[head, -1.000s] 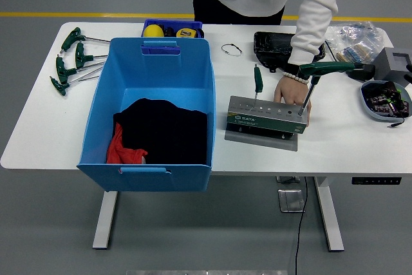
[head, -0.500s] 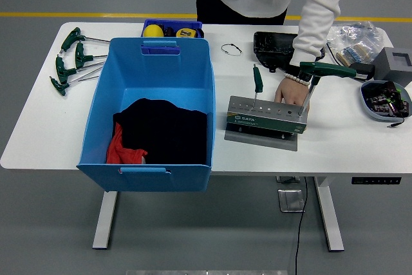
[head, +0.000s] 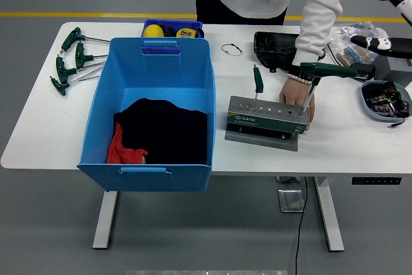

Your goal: Lift tool from toolbox,place it in box,lift tool from toolbox,place it in box

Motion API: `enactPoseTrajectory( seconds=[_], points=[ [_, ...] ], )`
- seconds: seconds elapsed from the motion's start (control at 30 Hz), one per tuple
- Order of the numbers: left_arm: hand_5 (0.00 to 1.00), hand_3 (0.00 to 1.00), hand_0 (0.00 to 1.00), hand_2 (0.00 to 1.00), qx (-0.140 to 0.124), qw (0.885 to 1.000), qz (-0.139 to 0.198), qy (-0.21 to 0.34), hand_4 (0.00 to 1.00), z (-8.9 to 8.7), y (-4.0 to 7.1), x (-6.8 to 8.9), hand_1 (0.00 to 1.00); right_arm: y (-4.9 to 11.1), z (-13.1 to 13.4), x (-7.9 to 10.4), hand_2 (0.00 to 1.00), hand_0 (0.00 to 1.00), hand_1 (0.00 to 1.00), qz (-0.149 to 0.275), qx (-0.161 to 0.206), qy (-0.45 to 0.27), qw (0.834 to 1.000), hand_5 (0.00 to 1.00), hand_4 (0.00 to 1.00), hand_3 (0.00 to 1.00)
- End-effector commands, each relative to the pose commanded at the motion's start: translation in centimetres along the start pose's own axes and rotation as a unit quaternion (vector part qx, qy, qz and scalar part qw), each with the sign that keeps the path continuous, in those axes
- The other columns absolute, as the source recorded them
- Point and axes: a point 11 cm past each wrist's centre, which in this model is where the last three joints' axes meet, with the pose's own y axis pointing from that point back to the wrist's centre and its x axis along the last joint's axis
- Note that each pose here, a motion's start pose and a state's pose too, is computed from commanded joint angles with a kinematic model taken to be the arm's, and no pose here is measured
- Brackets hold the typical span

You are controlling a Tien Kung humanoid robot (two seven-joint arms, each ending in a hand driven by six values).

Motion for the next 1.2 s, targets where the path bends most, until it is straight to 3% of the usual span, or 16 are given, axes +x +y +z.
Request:
enactPoseTrajectory(
  seconds=[0.17,0.3,0.33,0.37,0.53,0.57,0.73,0.77,0.93,0.97,1.13,1.17,1.2],
  points=[
    [0.688,0.709,0.534,0.565,0.001,1.000,0.004,0.003,0.725,-0.2,0.0,0.2,0.544,-2.0,0.2,-3.2,0.998,0.998,0.993,-0.067,-0.018,0.101,0.993,0.754,0.998,0.998],
    [0.688,0.709,0.534,0.565,0.003,1.000,0.006,0.005,0.725,-0.4,0.0,0.2,0.544,-3.3,0.7,-5.1,0.998,0.998,0.993,-0.098,-0.035,0.137,0.985,0.754,0.998,0.998],
    [0.688,0.709,0.534,0.565,0.004,1.000,0.006,0.004,0.725,-0.4,0.0,0.2,0.544,-3.5,0.8,-5.4,0.998,0.998,0.993,-0.104,-0.038,0.139,0.984,0.754,0.998,0.998],
    [0.685,0.708,0.538,0.566,0.004,1.000,0.006,0.003,0.725,-0.4,0.0,0.2,0.542,-3.7,0.9,-5.6,0.875,0.998,0.902,-0.109,-0.040,0.142,0.983,0.743,0.998,0.988],
    [0.685,0.708,0.538,0.566,0.004,1.000,0.007,0.001,0.725,-0.2,0.0,0.3,0.542,-4.7,0.5,-6.2,0.875,0.998,0.902,-0.128,-0.050,0.147,0.980,0.743,0.998,0.988],
    [0.682,0.707,0.533,0.563,0.004,1.000,0.007,0.001,0.726,-0.2,0.0,0.3,0.540,-4.9,0.3,-6.3,0.641,0.911,0.713,-0.130,-0.049,0.146,0.979,0.737,0.998,0.899],
    [0.682,0.707,0.533,0.563,0.003,1.000,0.008,0.000,0.726,-0.1,-0.1,0.3,0.540,-5.6,-0.6,-6.7,0.641,0.911,0.713,-0.140,-0.042,0.142,0.979,0.737,0.998,0.899],
    [0.684,0.705,0.528,0.558,0.003,1.000,0.008,0.000,0.729,-0.1,-0.1,0.4,0.534,-5.7,-0.7,-6.8,0.530,0.788,0.610,-0.142,-0.042,0.142,0.979,0.741,0.998,0.809],
    [0.684,0.705,0.528,0.558,0.002,1.000,0.009,0.000,0.729,0.1,-0.1,0.4,0.534,-6.2,-1.0,-7.7,0.530,0.788,0.610,-0.164,-0.049,0.132,0.976,0.741,0.998,0.809],
    [0.675,0.704,0.523,0.556,0.001,1.000,0.010,0.000,0.728,0.1,-0.1,0.5,0.531,-6.3,-1.0,-7.9,0.478,0.692,0.541,-0.168,-0.051,0.130,0.976,0.761,0.998,0.720],
    [0.675,0.704,0.523,0.556,0.000,1.000,0.010,0.000,0.728,0.3,-0.1,0.5,0.531,-6.6,-1.2,-8.4,0.478,0.692,0.541,-0.180,-0.057,0.126,0.974,0.761,0.998,0.720],
    [0.675,0.704,0.522,0.553,-0.001,1.000,0.010,-0.001,0.728,0.3,-0.1,0.5,0.531,-6.6,-1.2,-8.5,0.445,0.618,0.501,-0.179,-0.059,0.125,0.974,0.818,0.998,0.620],
    [0.675,0.704,0.522,0.553,-0.001,1.000,0.011,-0.001,0.728,0.3,-0.1,0.5,0.531,-6.7,-1.2,-8.6,0.445,0.618,0.501,-0.178,-0.061,0.121,0.975,0.818,0.998,0.620]
  ],
)
